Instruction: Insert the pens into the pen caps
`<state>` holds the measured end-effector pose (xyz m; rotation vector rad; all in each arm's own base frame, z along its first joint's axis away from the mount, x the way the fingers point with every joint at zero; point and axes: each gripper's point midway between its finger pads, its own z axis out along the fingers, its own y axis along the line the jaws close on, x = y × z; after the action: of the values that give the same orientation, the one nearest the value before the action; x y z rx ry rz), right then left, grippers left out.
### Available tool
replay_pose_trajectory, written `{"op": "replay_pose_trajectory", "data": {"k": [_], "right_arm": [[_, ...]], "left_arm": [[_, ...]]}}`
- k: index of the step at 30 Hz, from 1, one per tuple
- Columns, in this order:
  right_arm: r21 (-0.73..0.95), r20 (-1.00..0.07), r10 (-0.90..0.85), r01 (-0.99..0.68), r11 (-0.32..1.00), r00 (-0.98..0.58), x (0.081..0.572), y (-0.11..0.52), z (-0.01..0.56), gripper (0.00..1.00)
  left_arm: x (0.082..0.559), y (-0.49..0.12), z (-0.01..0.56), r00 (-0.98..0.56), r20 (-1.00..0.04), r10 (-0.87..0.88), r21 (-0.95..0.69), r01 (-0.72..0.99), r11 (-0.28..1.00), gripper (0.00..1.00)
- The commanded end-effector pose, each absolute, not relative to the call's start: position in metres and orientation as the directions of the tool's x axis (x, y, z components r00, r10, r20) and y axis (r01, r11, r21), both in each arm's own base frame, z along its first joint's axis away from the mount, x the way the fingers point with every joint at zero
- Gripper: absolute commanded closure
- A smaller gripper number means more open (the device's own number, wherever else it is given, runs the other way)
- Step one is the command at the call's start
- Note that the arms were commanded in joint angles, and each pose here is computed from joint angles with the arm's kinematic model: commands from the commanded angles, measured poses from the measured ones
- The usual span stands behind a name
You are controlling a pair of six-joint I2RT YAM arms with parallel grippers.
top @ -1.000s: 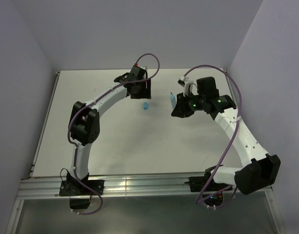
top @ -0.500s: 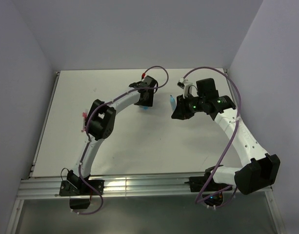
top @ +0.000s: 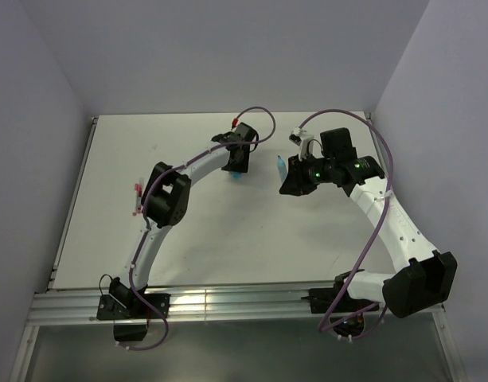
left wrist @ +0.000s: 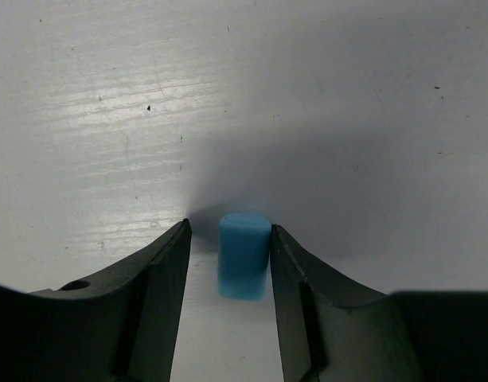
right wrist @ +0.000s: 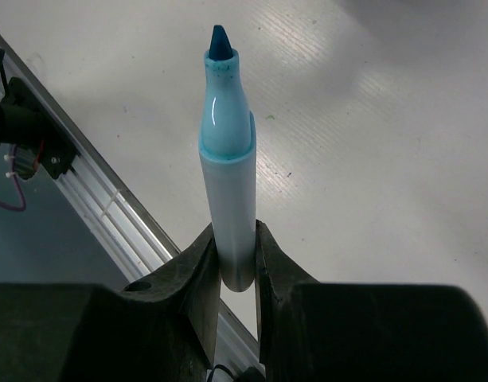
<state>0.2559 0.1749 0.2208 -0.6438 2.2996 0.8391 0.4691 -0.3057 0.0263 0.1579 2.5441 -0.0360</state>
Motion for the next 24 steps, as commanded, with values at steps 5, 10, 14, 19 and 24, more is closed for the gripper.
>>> {"op": "replay_pose_trajectory", "data": {"k": [5, 10, 14, 19, 24], "right_arm": [[0.407, -0.677, -0.228, -0.614, 0.676, -0.700, 0.256, 0.175, 0.221, 1.00], [0.419, -0.670, -0.231, -0.616, 0.667, -0.706, 0.253, 0.176, 0.218, 1.00], [0.443, -0.677, -0.222, -0.630, 0.638, -0.701, 0.253, 0.182, 0.224, 1.00], [0.474, -0.742, -0.166, -0.683, 0.556, -0.650, 0.264, 0.201, 0.259, 1.00], [0.491, -0.801, -0.096, -0.739, 0.461, -0.591, 0.276, 0.220, 0.309, 1.00]], "left_arm": [[0.465, -0.312, 0.027, -0.836, -0.536, 0.113, -0.017, 0.145, 0.989, 0.57], [0.451, -0.312, 0.045, -0.841, -0.529, 0.115, -0.060, 0.172, 0.983, 0.79], [0.458, -0.312, 0.100, -0.809, -0.588, -0.006, -0.218, 0.152, 0.964, 0.83], [0.460, -0.311, 0.252, -0.660, -0.711, -0.243, -0.538, 0.287, 0.793, 0.93], [0.431, -0.272, 0.364, -0.485, -0.762, -0.429, -0.640, 0.459, 0.617, 1.00]]}}
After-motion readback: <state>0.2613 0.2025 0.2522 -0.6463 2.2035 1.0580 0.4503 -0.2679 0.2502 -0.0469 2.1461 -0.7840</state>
